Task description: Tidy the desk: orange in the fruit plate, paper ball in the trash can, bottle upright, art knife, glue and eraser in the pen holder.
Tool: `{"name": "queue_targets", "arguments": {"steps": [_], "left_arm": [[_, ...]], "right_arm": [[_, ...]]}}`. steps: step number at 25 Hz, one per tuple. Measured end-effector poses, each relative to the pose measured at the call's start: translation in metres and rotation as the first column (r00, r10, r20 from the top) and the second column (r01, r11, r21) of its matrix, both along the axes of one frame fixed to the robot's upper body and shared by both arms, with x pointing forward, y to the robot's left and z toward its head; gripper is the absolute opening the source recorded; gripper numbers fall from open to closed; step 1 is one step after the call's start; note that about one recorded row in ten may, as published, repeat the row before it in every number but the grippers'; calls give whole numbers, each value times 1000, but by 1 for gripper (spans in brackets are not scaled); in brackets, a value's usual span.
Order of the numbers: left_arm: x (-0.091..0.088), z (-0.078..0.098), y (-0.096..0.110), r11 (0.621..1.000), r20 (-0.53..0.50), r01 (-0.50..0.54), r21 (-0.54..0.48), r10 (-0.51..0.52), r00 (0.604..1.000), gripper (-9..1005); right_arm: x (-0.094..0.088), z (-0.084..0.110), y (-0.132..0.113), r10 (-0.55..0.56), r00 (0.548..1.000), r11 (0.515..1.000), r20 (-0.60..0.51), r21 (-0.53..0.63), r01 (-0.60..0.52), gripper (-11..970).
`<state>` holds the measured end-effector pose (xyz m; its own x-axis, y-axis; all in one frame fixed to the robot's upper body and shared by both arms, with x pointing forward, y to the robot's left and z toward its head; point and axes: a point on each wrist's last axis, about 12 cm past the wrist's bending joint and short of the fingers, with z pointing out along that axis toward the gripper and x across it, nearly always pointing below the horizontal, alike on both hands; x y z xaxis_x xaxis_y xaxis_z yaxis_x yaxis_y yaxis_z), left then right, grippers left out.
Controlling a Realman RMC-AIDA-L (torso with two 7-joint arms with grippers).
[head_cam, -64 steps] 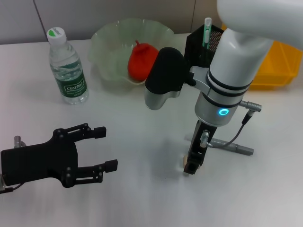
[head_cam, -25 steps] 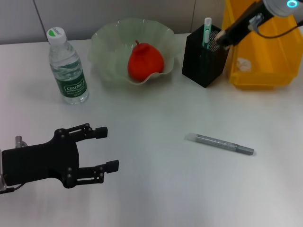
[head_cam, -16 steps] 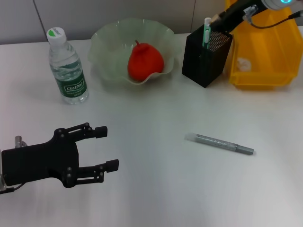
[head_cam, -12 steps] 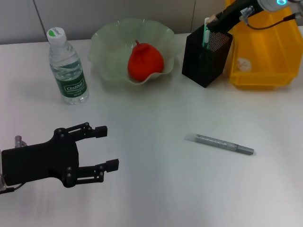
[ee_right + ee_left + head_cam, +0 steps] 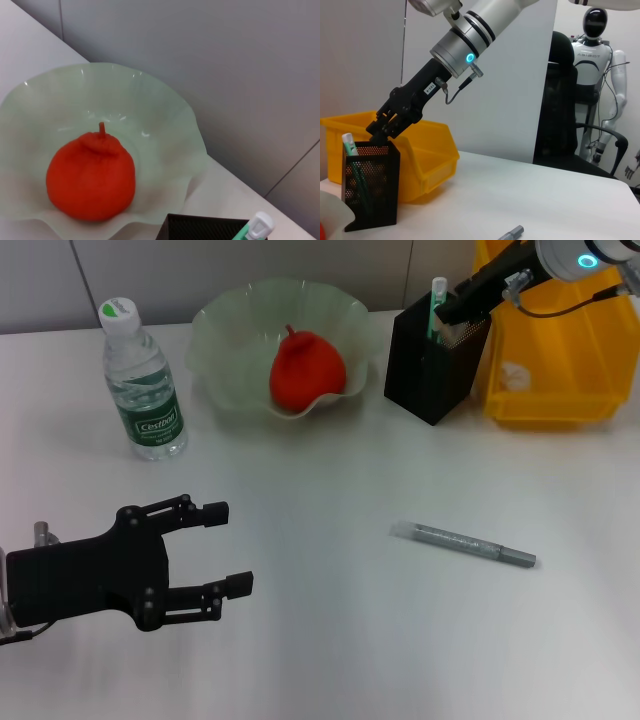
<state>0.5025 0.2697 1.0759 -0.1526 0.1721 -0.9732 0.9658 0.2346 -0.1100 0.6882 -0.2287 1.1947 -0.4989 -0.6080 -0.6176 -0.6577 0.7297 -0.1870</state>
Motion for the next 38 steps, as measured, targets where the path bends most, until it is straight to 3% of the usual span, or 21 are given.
{"name": "queue_targets", "arguments": {"steps": [6, 9, 15, 20, 21, 23, 25, 31, 38], "left_arm": [[0, 0, 0, 1000, -2, 0, -1, 0, 1000, 827], [0, 0, 0, 1000, -3, 1, -1, -1, 1000, 827], [0, 1, 0, 1000, -6, 6, -7, -6, 1000, 827], [0, 1, -2, 1000, 2, 13, -3, -13, 1000, 827], [1, 1, -2, 1000, 2, 16, -3, -16, 1000, 827], [1, 1, -3, 1000, 0, 19, -3, -19, 1000, 827], [0, 1, -2, 1000, -3, 19, -4, -19, 1000, 827], [-2, 0, -1, 1000, -8, 16, -6, -16, 1000, 827], [-4, -2, -1, 1000, -15, 15, -11, -15, 1000, 827]], "right_arm": [[-1, 3, -1, 1, 1000, 1000, 2, 0, -1, 441], [-6, 16, 4, 16, 1000, 1000, -17, 9, -16, 504], [-42, 39, 33, 43, 988, 996, -150, -69, -54, 631], [-64, 37, 56, 73, 958, 979, -278, -161, -121, 682], [-73, 27, 65, 82, 932, 966, -354, -202, -162, 692], [-76, 17, 68, 89, 915, 958, -393, -217, -186, 692], [-83, -8, 75, 129, 868, 956, -480, -172, -237, 691], [-84, -29, 77, 169, 840, 953, -516, -130, -272, 690], [-83, -45, 81, 175, 841, 946, -511, -150, -288, 688]]}}
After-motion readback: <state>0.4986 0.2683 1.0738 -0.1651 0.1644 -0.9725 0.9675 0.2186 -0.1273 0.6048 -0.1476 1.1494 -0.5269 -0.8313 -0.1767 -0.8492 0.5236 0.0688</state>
